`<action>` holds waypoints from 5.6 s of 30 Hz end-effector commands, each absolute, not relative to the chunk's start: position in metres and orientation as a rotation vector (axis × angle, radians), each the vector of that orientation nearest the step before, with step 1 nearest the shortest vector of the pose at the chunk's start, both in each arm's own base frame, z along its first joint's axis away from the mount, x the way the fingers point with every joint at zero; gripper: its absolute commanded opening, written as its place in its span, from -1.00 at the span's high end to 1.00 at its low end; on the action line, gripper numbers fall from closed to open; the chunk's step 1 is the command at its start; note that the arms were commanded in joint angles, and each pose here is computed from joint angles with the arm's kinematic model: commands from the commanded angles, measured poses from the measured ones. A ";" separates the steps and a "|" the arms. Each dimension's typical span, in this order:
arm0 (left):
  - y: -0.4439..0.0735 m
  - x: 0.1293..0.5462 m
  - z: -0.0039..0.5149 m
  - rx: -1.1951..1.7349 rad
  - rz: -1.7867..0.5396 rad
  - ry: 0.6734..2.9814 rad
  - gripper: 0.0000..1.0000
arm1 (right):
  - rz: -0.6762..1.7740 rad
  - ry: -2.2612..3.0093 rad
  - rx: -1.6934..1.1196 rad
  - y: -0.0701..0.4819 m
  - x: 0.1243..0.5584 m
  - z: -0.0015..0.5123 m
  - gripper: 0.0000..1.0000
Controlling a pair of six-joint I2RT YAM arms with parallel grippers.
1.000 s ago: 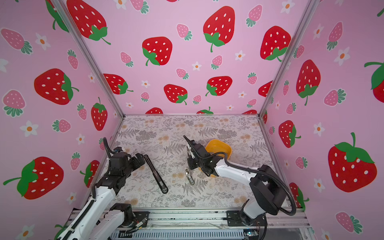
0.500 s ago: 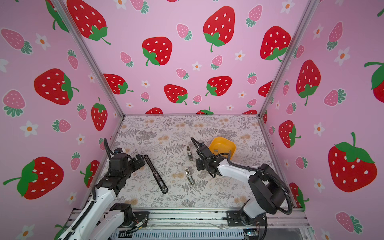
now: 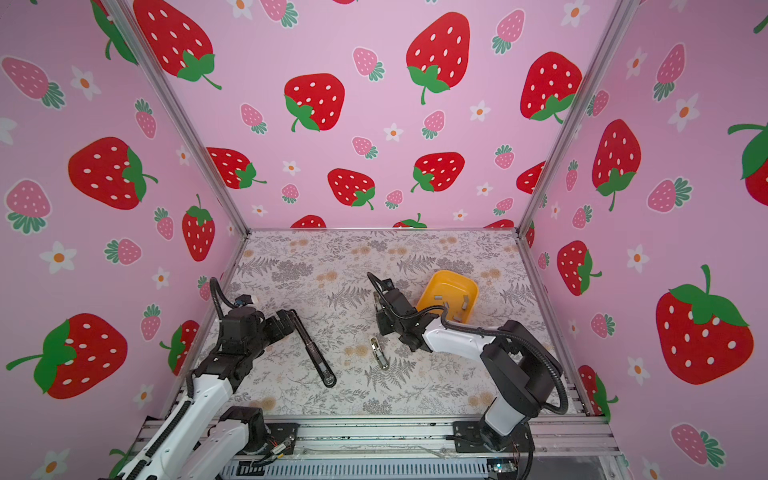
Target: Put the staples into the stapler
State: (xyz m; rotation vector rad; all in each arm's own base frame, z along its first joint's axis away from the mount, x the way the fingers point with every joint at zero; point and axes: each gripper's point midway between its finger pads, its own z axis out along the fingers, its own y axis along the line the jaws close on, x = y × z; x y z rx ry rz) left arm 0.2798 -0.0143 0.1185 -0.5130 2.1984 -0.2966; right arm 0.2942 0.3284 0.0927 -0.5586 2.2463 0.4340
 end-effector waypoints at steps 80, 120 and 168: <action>-0.019 0.278 0.097 -0.483 -0.317 2.229 -0.98 | 0.305 2.249 -0.528 0.339 0.326 0.040 0.79; -0.024 0.279 0.106 -0.453 -0.345 2.224 -0.98 | 0.399 2.235 -0.476 0.324 0.319 0.082 0.40; 0.005 0.270 0.118 -0.778 -0.362 2.052 -0.98 | 0.701 1.928 -1.234 0.470 0.113 0.092 -0.26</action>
